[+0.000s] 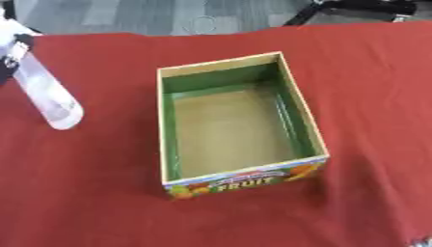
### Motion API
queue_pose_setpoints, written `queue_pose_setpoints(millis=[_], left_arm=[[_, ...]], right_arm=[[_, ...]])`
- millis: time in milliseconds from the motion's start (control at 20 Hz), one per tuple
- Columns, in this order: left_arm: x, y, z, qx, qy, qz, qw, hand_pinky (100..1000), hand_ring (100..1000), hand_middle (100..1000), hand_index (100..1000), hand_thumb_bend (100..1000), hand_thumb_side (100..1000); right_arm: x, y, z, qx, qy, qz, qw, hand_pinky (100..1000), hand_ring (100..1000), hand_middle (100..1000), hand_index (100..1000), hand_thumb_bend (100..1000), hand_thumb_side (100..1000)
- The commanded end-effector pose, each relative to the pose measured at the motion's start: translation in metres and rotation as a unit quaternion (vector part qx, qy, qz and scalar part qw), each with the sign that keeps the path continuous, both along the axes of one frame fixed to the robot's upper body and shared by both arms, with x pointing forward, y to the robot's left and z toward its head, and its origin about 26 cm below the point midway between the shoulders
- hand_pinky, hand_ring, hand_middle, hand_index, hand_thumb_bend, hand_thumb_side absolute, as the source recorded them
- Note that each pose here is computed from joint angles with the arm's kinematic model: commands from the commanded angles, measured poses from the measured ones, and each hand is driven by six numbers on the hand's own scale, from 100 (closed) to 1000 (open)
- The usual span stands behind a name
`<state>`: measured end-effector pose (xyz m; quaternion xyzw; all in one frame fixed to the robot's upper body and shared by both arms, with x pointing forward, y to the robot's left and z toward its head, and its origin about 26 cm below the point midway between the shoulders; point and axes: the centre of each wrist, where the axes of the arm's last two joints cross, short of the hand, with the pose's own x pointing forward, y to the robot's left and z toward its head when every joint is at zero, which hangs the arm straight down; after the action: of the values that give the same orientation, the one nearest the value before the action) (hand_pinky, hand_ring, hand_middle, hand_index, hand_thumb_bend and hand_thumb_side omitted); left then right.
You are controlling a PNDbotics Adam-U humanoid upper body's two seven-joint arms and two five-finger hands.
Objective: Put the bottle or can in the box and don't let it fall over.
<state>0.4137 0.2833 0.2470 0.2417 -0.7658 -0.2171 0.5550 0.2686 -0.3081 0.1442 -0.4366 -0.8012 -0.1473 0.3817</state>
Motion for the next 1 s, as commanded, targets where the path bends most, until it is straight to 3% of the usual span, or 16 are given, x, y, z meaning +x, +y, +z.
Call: queue_pose_setpoints(millis=[50, 800, 1000], left_arm=[[-0.001, 0.0, 0.008, 0.005, -0.01, -0.009, 1.0, 767, 1000, 1000, 874, 193, 924], [0.004, -0.01, -0.011, 0.009, 0.019, -0.051, 0.998, 733, 1000, 1000, 865, 122, 879], [0.007, -0.01, -0.018, 0.001, 0.031, -0.05, 0.998, 784, 1000, 1000, 868, 120, 886]], right_arm=[[0.0, -0.002, 0.006, -0.006, -0.009, -0.002, 1.0, 543, 482, 484, 661, 100, 1000], [0.0, -0.001, 0.007, -0.003, -0.011, -0.003, 1.0, 543, 480, 481, 659, 100, 1000], [0.001, -0.002, 0.008, -0.002, -0.013, -0.004, 1.0, 544, 479, 480, 659, 100, 1000]])
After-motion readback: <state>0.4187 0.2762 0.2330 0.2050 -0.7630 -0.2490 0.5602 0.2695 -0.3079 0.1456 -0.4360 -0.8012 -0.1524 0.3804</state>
